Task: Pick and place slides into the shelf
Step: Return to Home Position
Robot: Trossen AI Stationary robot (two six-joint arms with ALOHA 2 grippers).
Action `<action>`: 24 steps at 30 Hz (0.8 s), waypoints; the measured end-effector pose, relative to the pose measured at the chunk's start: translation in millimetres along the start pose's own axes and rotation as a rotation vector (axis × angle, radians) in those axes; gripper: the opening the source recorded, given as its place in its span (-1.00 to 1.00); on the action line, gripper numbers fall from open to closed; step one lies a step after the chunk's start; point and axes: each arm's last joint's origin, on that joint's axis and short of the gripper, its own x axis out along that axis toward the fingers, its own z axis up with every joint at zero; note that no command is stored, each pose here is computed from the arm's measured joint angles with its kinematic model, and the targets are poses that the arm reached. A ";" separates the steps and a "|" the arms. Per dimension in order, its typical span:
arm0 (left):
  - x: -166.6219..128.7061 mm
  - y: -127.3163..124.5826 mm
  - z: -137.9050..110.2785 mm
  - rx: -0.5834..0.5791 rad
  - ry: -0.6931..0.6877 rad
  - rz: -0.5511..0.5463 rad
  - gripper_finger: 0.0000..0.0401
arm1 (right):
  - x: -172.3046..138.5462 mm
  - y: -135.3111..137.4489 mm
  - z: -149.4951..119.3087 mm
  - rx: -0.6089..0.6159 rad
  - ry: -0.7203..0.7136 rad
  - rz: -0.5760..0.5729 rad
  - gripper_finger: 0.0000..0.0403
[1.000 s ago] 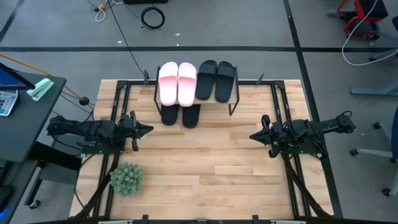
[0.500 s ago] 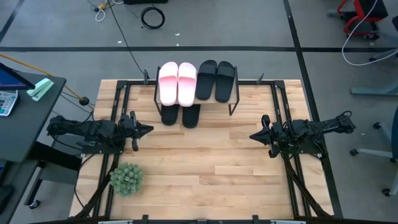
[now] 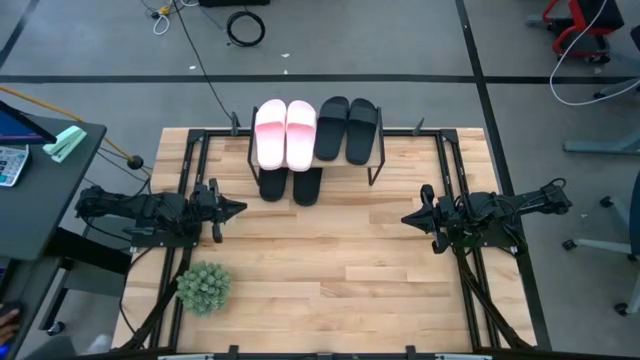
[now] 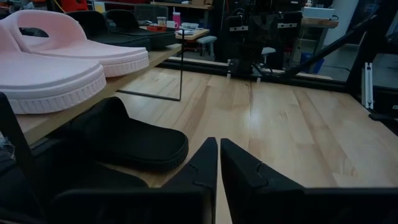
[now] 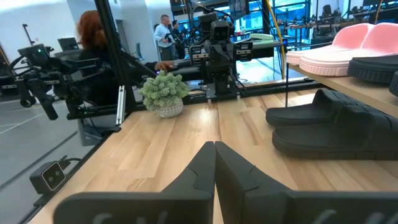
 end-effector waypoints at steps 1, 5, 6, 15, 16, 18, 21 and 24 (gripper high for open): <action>0.0 0.0 0.0 0.000 0.000 0.000 -0.87 | 0.0 0.0 0.0 0.000 0.000 0.000 -0.93; 0.0 0.0 0.0 0.000 0.000 0.000 -0.83 | 0.0 0.0 0.0 0.000 0.000 0.000 -0.93; 0.0 0.0 0.0 0.000 0.000 0.000 -0.83 | 0.0 0.0 0.0 0.000 0.000 0.000 -0.93; 0.0 0.0 0.0 0.000 0.000 0.000 -0.87 | 0.0 0.0 0.0 0.000 0.000 0.000 -0.93; 0.0 0.0 0.0 0.000 0.000 0.000 -0.88 | 0.0 0.0 0.0 0.000 0.000 0.000 -0.93; 0.0 0.0 0.0 0.000 0.000 0.000 -0.89 | 0.0 0.0 0.0 0.000 0.000 0.000 -0.93; 0.0 0.0 0.0 0.000 0.000 0.000 -0.90 | 0.0 0.0 0.0 0.000 0.000 0.000 -0.93; 0.0 0.0 0.0 0.000 0.000 0.000 -0.87 | 0.0 0.0 0.0 0.000 0.000 0.000 -0.93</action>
